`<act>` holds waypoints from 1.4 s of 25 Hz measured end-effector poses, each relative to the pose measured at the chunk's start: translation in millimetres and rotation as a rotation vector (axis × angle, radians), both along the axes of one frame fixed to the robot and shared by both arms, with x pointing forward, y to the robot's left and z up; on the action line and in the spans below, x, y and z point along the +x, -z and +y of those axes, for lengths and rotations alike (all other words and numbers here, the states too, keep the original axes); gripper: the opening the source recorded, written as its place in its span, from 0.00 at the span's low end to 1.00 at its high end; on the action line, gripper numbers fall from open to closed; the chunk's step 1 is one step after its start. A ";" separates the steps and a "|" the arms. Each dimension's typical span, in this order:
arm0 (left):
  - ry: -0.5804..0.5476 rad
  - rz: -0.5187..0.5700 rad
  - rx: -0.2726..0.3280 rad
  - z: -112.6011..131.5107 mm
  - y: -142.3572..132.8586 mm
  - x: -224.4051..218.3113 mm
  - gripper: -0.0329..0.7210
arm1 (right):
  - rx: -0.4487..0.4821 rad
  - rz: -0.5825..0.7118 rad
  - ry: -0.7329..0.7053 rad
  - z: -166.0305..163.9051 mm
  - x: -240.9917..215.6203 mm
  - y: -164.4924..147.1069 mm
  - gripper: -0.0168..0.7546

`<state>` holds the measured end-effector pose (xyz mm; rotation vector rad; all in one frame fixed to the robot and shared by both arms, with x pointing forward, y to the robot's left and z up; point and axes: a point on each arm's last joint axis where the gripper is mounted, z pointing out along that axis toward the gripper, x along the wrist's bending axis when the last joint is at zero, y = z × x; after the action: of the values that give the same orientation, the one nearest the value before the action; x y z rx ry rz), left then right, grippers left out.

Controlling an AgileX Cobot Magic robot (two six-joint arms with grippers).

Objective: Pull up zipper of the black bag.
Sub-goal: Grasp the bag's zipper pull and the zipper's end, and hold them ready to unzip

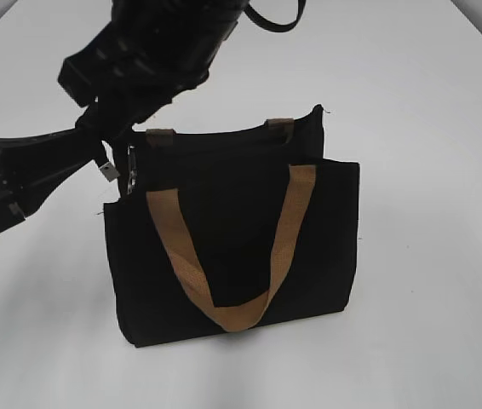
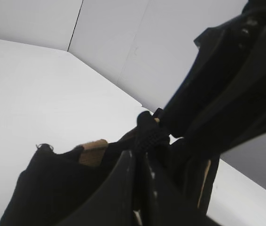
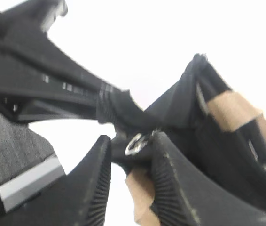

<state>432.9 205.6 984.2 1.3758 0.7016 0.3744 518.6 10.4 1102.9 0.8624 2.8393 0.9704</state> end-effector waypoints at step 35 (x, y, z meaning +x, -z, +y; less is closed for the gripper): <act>-0.009 -0.015 0.005 6.8 -0.6 1.6 0.05 | -0.078 0.154 -0.025 8.5 0.5 34.8 0.48</act>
<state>434.5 212.4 984.8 1.3739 0.6946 0.3935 519.1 18.8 1068.1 0.9354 3.0001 0.8230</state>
